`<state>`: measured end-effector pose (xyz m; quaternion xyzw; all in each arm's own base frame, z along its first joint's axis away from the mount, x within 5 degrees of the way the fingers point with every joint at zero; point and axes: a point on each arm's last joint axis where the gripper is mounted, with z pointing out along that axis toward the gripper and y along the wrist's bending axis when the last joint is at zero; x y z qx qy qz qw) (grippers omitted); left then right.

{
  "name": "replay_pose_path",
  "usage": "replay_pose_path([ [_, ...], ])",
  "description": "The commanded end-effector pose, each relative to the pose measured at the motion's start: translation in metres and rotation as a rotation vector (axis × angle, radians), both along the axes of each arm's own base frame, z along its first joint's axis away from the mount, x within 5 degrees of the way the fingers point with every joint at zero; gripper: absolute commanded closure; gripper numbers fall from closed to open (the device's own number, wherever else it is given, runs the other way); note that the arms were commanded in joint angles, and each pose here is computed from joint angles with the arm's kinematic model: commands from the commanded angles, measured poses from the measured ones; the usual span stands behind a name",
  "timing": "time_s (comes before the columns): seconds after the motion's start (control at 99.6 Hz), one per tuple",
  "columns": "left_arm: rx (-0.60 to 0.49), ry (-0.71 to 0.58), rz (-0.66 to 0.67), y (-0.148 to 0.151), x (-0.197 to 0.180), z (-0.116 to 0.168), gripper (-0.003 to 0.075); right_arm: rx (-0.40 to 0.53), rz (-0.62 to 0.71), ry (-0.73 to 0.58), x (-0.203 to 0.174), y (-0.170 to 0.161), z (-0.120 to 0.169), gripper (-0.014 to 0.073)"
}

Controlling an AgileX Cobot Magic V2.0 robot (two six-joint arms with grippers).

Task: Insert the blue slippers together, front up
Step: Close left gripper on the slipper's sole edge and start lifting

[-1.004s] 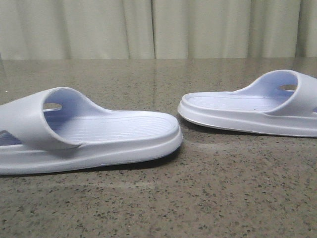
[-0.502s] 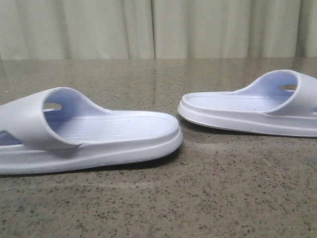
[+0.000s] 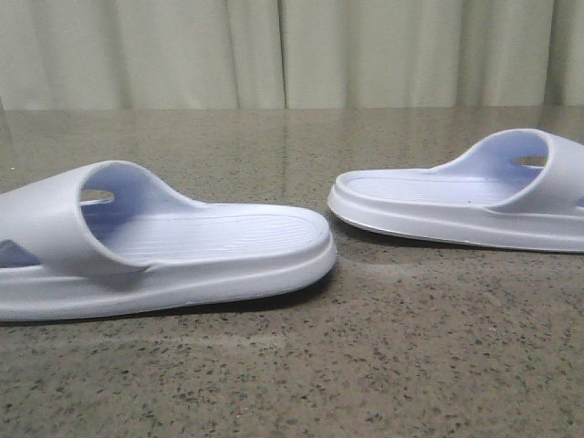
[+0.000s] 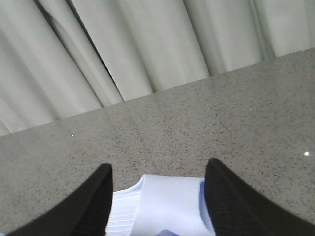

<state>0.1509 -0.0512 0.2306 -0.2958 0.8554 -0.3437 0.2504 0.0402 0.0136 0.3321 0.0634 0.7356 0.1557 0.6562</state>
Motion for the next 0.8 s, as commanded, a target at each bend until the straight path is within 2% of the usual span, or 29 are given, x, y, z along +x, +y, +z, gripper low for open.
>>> replay_pose_path([
  [0.0, -0.024, 0.006, -0.013, -0.0032, 0.0025, 0.0043, 0.0237, 0.013, -0.026, -0.089, 0.0019, -0.002, 0.0166, 0.0241],
  [0.412, -0.056, 0.006, -0.085, -0.009, -0.0007, 0.0058, 0.0307, 0.014, -0.027, -0.093, 0.002, -0.0021, 0.0169, 0.0241],
  [0.693, -0.066, 0.004, -0.083, -0.0095, -0.0005, 0.0064, 0.0312, 0.016, -0.026, -0.093, 0.0019, -0.002, 0.017, 0.0241],
  [0.793, -0.064, 0.001, -0.081, -0.0092, -0.0002, 0.0064, 0.0359, 0.018, -0.025, -0.093, 0.0019, -0.0019, 0.017, 0.0241],
])
